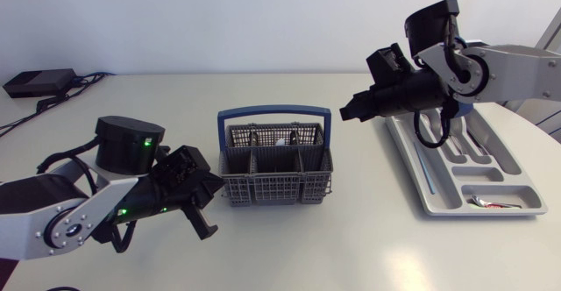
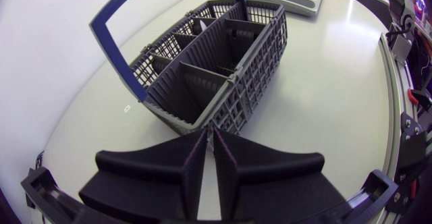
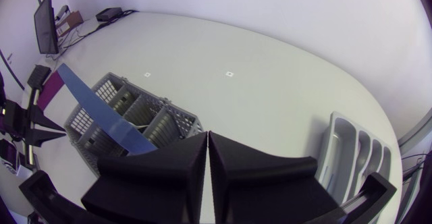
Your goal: Sort the cutlery from the basket into the organizer compartments.
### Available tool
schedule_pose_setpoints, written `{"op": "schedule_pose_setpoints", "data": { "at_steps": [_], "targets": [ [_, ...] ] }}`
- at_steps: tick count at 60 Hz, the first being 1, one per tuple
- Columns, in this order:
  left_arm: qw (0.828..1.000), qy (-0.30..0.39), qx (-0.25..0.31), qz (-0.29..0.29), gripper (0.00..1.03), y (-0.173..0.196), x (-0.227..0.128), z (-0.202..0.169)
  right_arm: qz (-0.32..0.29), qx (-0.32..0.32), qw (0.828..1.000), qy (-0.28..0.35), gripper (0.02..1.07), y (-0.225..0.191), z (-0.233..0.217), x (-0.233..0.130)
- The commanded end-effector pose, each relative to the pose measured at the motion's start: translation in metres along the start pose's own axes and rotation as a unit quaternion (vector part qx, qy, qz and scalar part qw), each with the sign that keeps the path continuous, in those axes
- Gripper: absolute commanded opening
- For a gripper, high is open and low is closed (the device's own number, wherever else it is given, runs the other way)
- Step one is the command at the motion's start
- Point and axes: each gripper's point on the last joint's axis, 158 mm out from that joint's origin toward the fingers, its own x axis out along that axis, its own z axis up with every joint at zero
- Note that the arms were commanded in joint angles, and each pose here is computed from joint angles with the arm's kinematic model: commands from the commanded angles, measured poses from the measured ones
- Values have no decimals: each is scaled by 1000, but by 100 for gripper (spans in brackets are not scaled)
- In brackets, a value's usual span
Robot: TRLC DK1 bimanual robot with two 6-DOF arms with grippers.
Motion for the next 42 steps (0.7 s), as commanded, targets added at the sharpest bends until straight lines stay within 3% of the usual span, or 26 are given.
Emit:
{"op": "schedule_pose_setpoints", "data": {
  "at_steps": [1, 8, 20, 36, 42],
  "targets": [
    [1000, 8, 15, -8, 4, -4, 10, -8, 27, 26, 999, 10, 8, 9, 3, 12],
    [1000, -2, 16, 4, 4, 6, 33, -9, 82, 34, 996, 18, 8, 29, 3, 19],
    [999, -8, -3, 36, 4, 33, 39, -14, 156, 31, 987, 34, 8, 68, -9, 1],
    [998, -17, -16, 60, 4, 59, 44, -15, 213, -30, 974, 66, 8, 141, -50, -35],
    [998, -15, -18, 61, 4, 63, 47, -15, 194, -49, 978, 65, 8, 143, -55, -44]
  ]
}}
